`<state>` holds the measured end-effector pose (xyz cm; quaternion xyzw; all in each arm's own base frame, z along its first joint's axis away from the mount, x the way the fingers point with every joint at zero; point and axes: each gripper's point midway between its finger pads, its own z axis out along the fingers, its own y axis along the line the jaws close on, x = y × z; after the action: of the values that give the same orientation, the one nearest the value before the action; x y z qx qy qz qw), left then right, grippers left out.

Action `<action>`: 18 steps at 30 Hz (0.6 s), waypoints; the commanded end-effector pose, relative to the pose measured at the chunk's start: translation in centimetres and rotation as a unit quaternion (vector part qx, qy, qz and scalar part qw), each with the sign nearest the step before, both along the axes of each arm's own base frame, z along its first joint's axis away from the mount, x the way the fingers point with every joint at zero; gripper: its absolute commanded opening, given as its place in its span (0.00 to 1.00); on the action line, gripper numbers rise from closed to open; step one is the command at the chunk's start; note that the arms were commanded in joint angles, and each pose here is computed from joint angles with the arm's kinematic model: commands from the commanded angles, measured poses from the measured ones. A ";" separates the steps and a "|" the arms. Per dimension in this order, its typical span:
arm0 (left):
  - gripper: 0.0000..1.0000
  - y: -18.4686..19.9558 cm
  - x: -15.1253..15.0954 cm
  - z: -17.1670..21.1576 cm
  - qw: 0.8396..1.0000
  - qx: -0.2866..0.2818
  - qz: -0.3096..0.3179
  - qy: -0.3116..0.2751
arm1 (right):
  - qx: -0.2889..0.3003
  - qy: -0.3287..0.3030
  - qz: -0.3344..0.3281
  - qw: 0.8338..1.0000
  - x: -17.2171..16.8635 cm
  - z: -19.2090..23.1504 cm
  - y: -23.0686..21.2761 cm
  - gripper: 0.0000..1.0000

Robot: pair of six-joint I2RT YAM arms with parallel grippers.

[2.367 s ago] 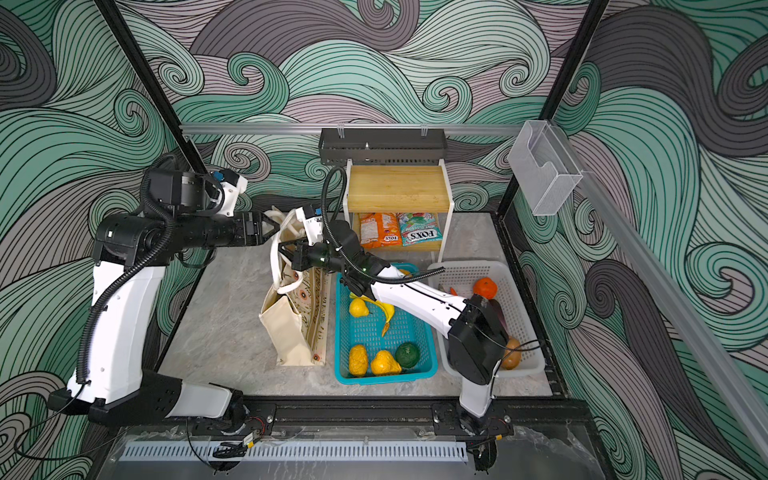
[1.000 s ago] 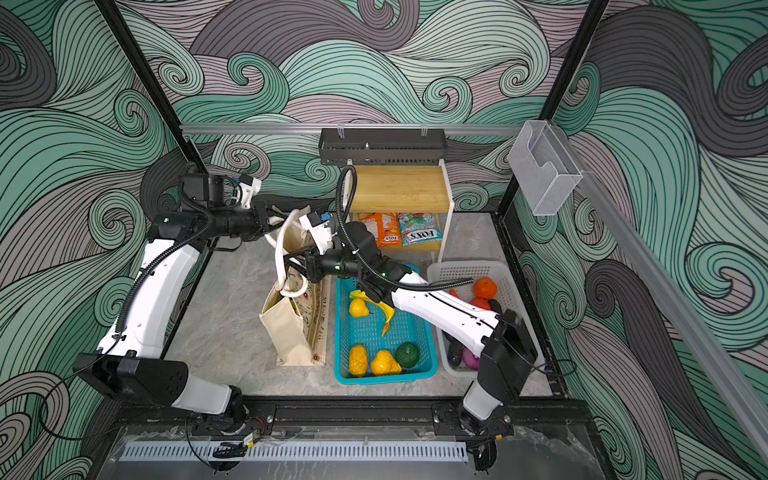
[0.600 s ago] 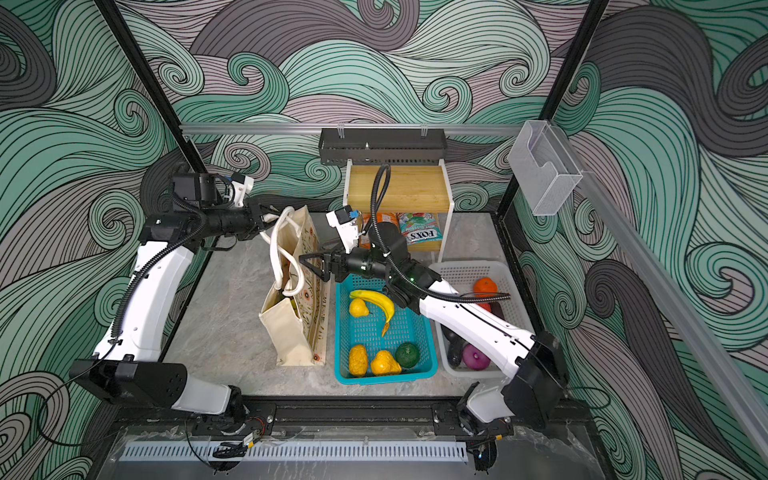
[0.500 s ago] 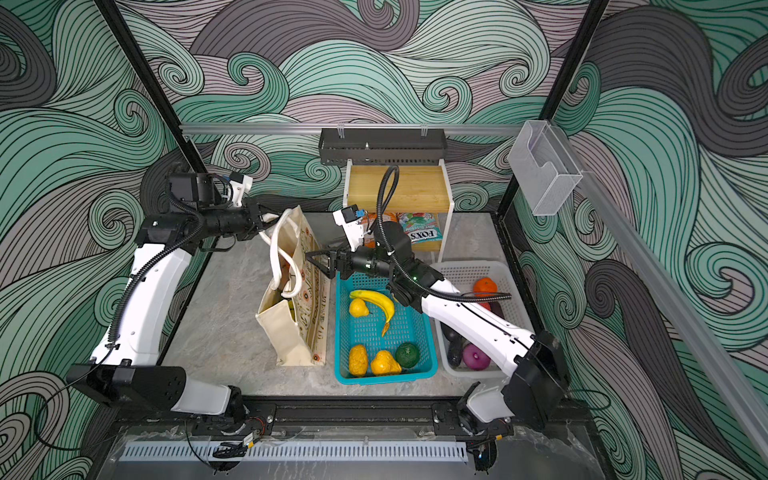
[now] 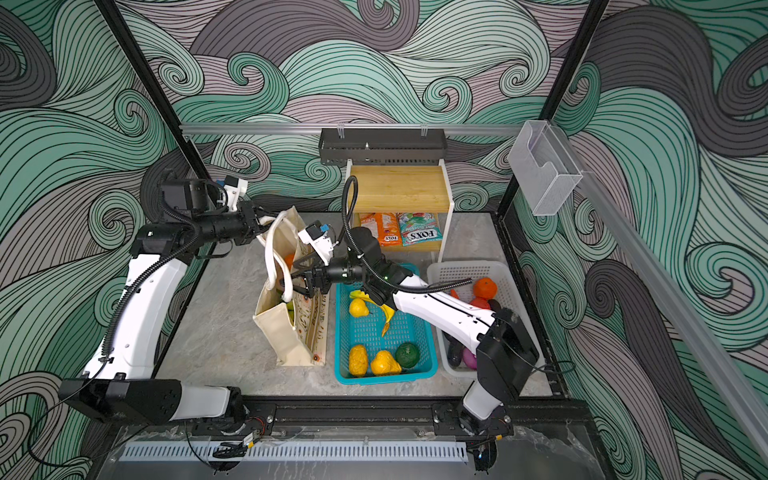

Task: Place the food into the grocery bag and tie it

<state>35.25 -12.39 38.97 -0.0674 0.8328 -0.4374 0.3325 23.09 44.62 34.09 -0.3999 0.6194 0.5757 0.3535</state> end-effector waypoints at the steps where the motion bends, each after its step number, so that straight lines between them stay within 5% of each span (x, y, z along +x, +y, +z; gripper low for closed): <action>1: 0.00 -0.1 -0.8 3.4 0.998 -0.024 -0.013 -0.058 | 0.044 -0.041 0.042 0.997 -1.1 2.4 1.0 0.84; 10: 0.00 0.1 -1.1 2.9 0.998 -0.035 -0.010 -0.056 | 0.065 -0.042 0.034 0.996 -0.5 3.1 3.1 0.99; 14: 0.00 0.1 -1.4 2.8 0.998 -0.036 -0.010 -0.056 | 0.083 -0.049 0.012 0.995 0.8 3.5 4.1 0.89; 18: 0.00 0.1 -1.5 2.4 0.998 -0.035 -0.010 -0.051 | 0.096 -0.039 -0.020 0.994 2.0 4.3 4.6 0.69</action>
<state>34.70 -11.90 38.86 -0.0778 0.8191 -0.4549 0.3407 24.09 48.89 35.66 -0.3995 0.5719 0.6049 0.3839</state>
